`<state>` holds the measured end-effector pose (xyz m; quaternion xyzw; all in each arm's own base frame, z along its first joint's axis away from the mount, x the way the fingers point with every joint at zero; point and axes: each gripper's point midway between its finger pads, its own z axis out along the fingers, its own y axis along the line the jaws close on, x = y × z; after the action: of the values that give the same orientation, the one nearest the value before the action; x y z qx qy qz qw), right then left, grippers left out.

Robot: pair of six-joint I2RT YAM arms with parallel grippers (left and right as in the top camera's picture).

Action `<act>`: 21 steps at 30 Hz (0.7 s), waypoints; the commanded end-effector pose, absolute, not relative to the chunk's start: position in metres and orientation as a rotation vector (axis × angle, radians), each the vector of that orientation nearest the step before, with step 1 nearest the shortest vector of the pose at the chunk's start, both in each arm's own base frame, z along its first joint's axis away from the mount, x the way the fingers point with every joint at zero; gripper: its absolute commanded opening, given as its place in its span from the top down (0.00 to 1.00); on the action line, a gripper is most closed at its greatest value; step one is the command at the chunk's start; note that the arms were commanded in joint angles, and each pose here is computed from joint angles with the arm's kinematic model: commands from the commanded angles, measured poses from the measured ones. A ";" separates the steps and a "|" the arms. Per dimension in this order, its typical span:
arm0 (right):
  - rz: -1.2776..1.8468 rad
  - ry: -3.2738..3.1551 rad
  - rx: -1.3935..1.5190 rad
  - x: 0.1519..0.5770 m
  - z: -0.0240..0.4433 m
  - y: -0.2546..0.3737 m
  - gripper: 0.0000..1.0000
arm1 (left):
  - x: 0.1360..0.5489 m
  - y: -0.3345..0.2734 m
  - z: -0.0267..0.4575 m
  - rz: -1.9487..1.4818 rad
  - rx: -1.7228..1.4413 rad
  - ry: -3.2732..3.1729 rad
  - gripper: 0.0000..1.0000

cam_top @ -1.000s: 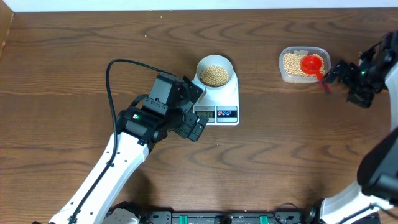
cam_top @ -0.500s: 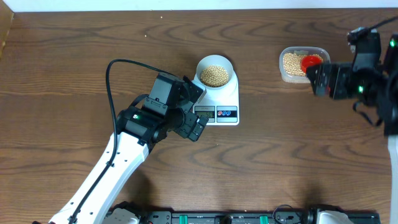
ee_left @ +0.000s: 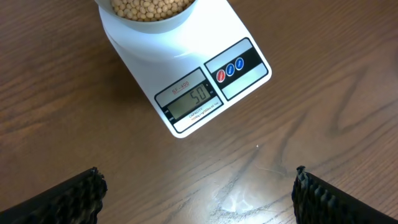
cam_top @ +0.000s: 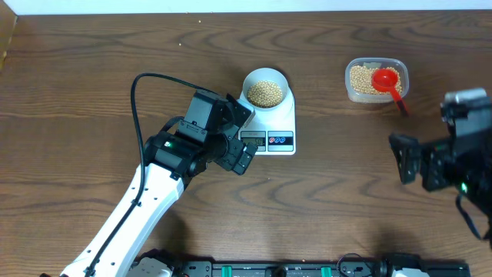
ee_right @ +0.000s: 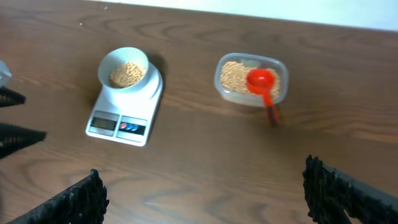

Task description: Scoop item into bowl and weigh 50g on scale

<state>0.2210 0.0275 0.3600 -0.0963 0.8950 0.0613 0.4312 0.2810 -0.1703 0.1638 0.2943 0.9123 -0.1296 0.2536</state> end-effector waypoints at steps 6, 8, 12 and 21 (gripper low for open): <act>-0.039 1.990 -0.249 0.215 0.337 0.011 0.01 | 0.282 -0.170 0.164 -0.351 0.816 2.474 0.02; -0.056 1.895 -0.246 0.219 0.328 0.011 0.01 | 0.282 -0.170 0.164 -0.350 0.816 2.474 0.02; -0.082 1.726 -0.241 0.228 0.305 0.011 0.01 | 0.282 -0.170 0.164 -0.351 0.816 2.474 0.02; -0.092 1.535 -0.251 0.239 0.234 0.015 0.01 | 0.282 -0.170 0.164 -0.351 0.816 2.474 0.02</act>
<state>0.2385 0.0108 0.2528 -0.1057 0.7041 -0.0435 0.7009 0.2811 -0.1704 0.1639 0.2943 0.9122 -0.1296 0.2538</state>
